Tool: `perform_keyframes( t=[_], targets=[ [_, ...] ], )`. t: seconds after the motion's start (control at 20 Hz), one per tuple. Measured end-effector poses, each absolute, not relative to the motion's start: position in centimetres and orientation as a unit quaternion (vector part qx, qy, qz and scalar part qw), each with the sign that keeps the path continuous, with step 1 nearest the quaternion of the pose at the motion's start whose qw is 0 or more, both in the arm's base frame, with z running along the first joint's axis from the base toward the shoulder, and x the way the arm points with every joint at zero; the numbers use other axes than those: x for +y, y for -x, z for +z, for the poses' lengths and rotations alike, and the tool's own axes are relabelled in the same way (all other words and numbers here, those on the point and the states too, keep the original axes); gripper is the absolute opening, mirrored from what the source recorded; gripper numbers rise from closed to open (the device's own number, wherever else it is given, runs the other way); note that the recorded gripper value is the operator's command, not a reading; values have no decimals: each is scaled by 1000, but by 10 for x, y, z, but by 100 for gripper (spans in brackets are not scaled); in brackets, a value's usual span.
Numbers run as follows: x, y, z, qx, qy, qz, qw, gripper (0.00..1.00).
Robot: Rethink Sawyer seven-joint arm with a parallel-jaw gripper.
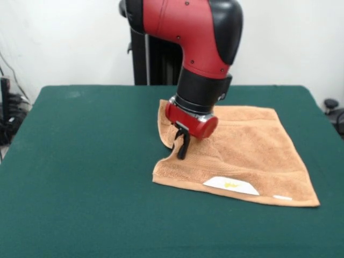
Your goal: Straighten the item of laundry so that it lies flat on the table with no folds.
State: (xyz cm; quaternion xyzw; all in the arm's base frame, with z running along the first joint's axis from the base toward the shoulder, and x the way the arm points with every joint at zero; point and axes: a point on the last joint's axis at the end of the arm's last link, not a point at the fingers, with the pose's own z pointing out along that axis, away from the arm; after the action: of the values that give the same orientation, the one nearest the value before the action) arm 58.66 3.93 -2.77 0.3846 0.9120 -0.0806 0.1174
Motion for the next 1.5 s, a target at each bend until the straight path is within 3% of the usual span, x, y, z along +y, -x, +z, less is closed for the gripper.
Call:
perform_keyframes(
  t=[0.9,0.95,1.5],
  targets=[
    [4,-582,-32,907,-377,-103,156,0],
    [3,-582,-33,907,-377,-103,156,100],
    [-33,-583,-31,898,-397,-102,157,100]
  ],
)
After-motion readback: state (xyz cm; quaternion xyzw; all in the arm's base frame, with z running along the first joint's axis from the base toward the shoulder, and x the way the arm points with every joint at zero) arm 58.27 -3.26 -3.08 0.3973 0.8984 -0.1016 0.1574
